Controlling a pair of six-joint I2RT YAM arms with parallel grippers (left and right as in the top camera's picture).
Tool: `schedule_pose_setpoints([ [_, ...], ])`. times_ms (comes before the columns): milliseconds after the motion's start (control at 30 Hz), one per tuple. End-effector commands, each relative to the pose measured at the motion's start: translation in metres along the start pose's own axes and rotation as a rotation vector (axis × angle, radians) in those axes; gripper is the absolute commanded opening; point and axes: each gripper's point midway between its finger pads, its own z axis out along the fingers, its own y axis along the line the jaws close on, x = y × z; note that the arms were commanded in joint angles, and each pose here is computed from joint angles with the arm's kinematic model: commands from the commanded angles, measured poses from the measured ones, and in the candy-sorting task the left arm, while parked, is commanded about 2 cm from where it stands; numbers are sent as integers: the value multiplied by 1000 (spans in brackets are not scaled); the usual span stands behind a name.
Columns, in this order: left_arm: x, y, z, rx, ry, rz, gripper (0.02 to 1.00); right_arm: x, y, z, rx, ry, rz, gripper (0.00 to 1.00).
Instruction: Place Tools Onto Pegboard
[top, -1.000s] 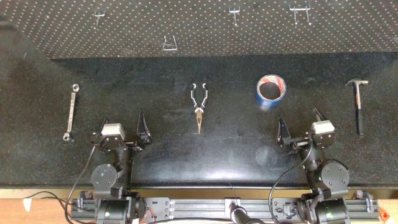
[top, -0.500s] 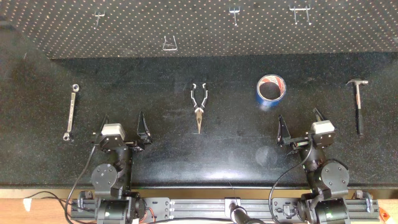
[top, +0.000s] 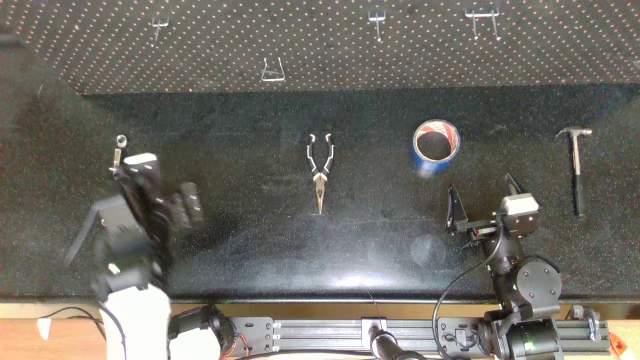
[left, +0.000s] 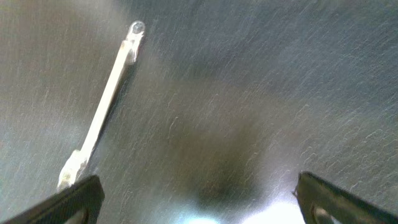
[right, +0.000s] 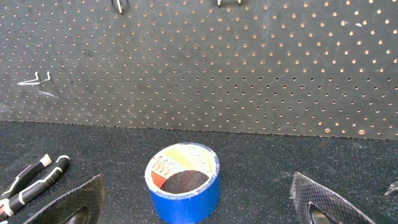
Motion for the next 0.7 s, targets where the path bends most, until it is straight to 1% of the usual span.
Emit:
schedule_pose_setpoints([
  [33,-2,87,-3,-285,262,-28,993,0,0,0,2,-2,7,976],
  [67,5,98,-1,-291,309,-7,993,0,0,0,2,-2,7,976],
  [133,17,111,1,-245,350,35,996,0,0,0,2,-2,7,976],
  [200,25,118,3,-147,345,62,993,0,0,0,2,-2,7,976],
  [267,38,118,17,-8,350,55,993,0,0,0,2,-2,7,976],
  [300,41,116,24,39,354,49,993,0,0,0,2,-3,7,976],
  [400,38,112,49,100,359,45,998,0,0,0,2,-2,7,976],
  [467,29,104,71,158,384,59,996,0,0,0,2,-2,7,976],
  [533,20,103,83,168,394,41,993,0,0,0,2,-3,7,976],
  [700,-11,113,108,167,364,64,996,0,0,0,2,-3,7,976],
])
